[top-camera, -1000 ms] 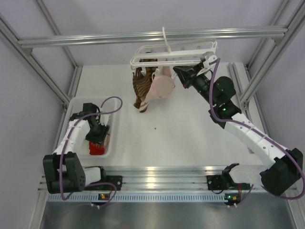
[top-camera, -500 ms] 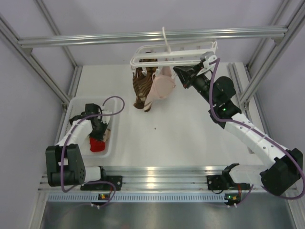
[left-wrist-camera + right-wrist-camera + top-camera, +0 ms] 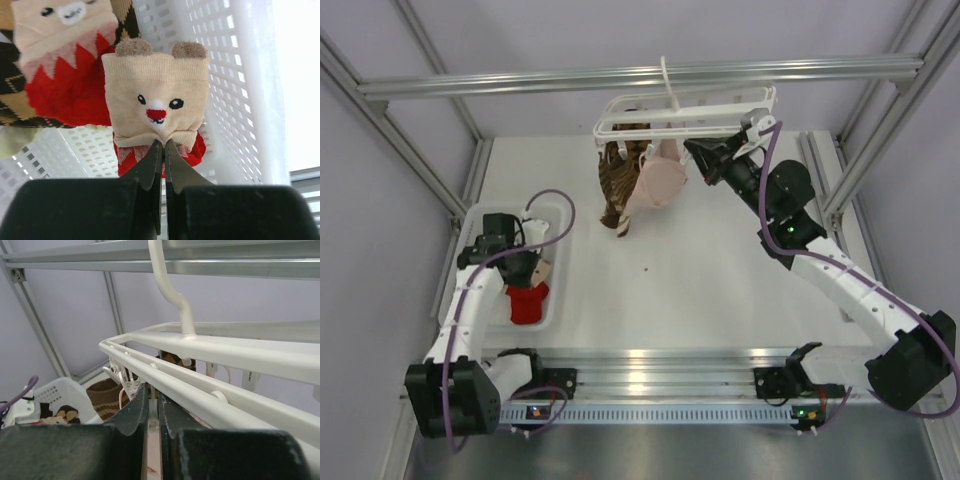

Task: Clip the socks to the hanger
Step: Pick up the sock from the bin, then clamp the sock onto the hanger.

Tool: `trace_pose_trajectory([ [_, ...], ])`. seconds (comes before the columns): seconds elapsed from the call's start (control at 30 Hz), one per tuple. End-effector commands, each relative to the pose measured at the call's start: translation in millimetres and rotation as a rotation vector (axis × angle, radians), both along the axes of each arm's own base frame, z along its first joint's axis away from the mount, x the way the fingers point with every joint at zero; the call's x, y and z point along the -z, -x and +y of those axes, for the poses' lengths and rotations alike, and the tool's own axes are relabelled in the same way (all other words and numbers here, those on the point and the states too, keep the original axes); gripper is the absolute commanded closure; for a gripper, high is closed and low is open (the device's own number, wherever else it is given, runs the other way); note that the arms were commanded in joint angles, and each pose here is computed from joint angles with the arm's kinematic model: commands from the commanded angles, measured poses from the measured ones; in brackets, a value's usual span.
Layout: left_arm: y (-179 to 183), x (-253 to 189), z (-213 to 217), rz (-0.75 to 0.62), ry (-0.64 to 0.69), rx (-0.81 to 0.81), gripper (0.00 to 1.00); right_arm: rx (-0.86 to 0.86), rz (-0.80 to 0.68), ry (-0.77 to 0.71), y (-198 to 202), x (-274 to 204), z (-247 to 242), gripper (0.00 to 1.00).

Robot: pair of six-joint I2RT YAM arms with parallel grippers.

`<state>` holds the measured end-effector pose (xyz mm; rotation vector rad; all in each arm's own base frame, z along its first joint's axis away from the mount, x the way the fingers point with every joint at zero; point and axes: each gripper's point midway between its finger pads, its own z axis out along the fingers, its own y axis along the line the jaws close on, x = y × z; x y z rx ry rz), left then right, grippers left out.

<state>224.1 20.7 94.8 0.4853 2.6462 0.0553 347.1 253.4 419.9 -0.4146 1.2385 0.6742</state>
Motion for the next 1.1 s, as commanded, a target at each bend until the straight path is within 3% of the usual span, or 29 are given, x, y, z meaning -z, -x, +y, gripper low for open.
trace_pose_trajectory([
  [0.0,-4.8,-37.2,-7.9,-0.083,0.036,0.017,1.00,-0.001,-0.008,-0.004,5.7,-11.7,-6.6,1.00],
  [0.1,-12.3,-78.5,-22.3,-0.203,0.108,0.036,1.00,0.000,-0.006,-0.004,5.5,-11.4,-6.8,1.00],
  [0.23,-20.2,-159.9,-42.5,-0.522,0.190,0.097,1.00,-0.005,-0.001,-0.006,5.7,-11.2,-6.0,1.00],
  [0.4,-11.9,-230.0,-95.3,-0.764,0.402,0.337,1.00,-0.012,0.007,-0.017,5.1,-13.8,-4.3,1.00],
  [0.5,-13.1,-252.1,-111.8,-0.816,0.491,0.404,1.00,-0.016,0.006,-0.026,6.2,-16.3,-4.3,1.00],
  [0.63,-37.6,-273.0,-123.0,-0.903,0.491,0.458,1.00,-0.018,0.004,-0.035,6.1,-19.3,-3.9,1.00],
  [0.67,-33.9,-274.5,-147.1,-0.898,0.514,0.541,1.00,-0.021,0.007,-0.036,5.3,-19.0,-2.9,1.00],
  [0.73,-52.0,-274.3,-161.3,-0.924,0.443,0.553,1.00,-0.022,0.016,-0.037,4.6,-17.8,-2.2,1.00],
  [0.77,-47.9,-269.3,-192.3,-0.906,0.450,0.648,1.00,-0.020,0.020,-0.039,3.5,-17.7,-2.4,1.00],
  [0.9,-54.8,-273.9,-237.0,-0.945,0.448,0.717,1.00,-0.026,0.034,-0.058,4.9,-19.5,-2.5,1.00],
  [1.07,-76.3,-270.9,-274.7,-0.979,0.451,0.694,1.00,-0.052,0.082,-0.103,6.9,-20.7,-0.5,1.00],
])
